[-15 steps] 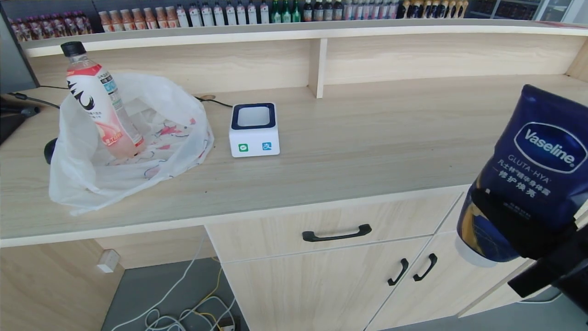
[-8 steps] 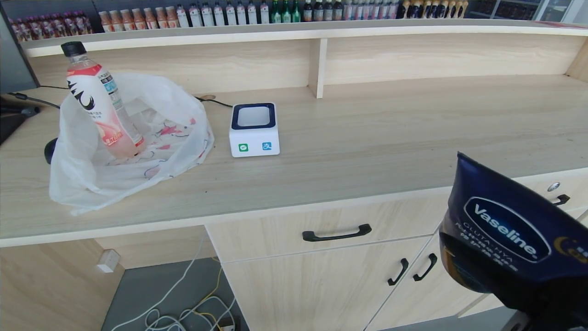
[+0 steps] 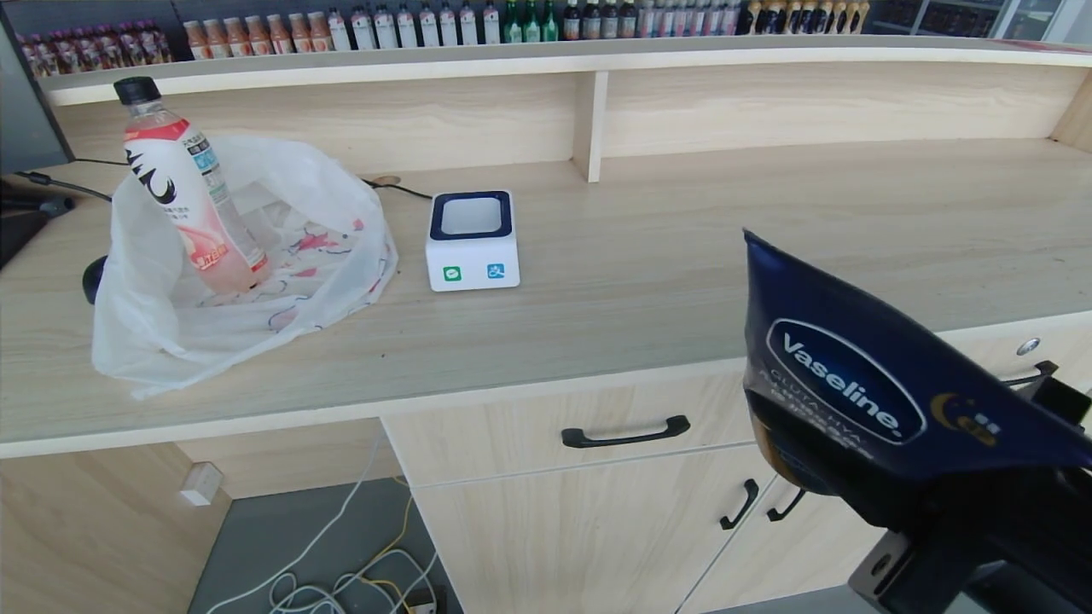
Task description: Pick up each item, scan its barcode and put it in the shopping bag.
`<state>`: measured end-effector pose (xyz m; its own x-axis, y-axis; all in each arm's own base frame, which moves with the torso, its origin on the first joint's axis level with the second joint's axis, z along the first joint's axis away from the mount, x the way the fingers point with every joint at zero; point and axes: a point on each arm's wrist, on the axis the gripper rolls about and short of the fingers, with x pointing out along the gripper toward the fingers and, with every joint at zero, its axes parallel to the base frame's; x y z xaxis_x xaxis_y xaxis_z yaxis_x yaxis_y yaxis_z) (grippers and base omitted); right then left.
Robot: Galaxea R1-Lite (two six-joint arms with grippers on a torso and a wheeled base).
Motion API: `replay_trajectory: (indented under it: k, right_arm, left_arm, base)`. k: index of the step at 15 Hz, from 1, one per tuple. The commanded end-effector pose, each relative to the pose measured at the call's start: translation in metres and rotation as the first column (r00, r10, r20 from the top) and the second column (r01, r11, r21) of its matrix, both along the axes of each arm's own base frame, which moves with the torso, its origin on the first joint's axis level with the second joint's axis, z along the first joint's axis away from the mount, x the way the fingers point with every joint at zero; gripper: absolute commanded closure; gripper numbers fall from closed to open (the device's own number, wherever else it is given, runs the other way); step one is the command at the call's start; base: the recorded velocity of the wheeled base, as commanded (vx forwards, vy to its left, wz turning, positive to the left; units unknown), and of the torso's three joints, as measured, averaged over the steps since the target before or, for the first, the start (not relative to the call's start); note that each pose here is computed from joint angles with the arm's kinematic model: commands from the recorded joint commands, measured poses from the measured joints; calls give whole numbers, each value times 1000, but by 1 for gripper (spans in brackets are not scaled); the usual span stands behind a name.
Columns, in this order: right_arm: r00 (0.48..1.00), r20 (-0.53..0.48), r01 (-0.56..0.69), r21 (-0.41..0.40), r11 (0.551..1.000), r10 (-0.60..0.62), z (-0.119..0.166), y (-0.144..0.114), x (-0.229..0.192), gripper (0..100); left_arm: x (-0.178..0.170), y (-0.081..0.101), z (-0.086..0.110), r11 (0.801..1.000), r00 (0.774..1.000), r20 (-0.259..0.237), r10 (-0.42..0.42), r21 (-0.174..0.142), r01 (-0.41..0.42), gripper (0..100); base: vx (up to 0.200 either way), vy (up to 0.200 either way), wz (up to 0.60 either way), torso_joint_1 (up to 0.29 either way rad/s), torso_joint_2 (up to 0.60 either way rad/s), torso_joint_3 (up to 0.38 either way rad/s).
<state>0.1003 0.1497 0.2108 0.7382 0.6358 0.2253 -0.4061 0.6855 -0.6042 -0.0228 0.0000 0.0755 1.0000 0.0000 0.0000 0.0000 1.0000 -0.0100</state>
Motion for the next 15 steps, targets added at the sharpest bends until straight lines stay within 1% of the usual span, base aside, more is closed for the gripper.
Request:
replay_trajectory:
  k: [1,4,7,9,11,12,13,14,15]
  right_arm:
    - [1000,-13,-5,-23,1000,5,-2,14,8,100]
    - [1000,-2,-11,-16,1000,11,3,22,10,100]
    - [998,39,-43,-38,998,45,7,28,3,100]
    - [993,89,-67,-82,994,74,9,35,-2,100]
    - [989,98,-103,-107,989,114,7,42,-7,100]
    - [982,128,-122,-124,985,138,10,48,-9,100]
    - [977,127,-153,-143,978,171,7,51,-9,100]
    - [971,141,-165,-183,969,192,2,51,-10,100]
    - [966,175,-152,-205,967,189,4,52,-9,100]
  left_arm:
    - [0,0,0,1000,1000,0,2,-1,-2,0]
    - [0,0,0,1000,1000,0,2,-1,-2,0]
    - [0,0,0,1000,1000,0,2,-1,-2,0]
    - [0,0,0,1000,1000,0,0,-1,0,0]
    - [0,0,0,1000,1000,0,0,-1,0,0]
    - [0,0,0,1000,1000,0,0,-1,0,0]
    - [0,0,0,1000,1000,0,0,-1,0,0]
    - [0,0,0,1000,1000,0,0,-1,0,0]
    - [0,0,0,1000,1000,0,0,-1,0,0]
  base:
    - [0,0,0,0,0,0]
    - [0,0,0,0,0,0]
    - [0,0,0,0,0,0]
    - [0,0,0,0,0,0]
    - [0,0,0,0,0,0]
    - [0,0,0,0,0,0]
    - [0,0,0,0,0,0]
    - [0,0,0,0,0,0]
    - [0,0,0,0,0,0]
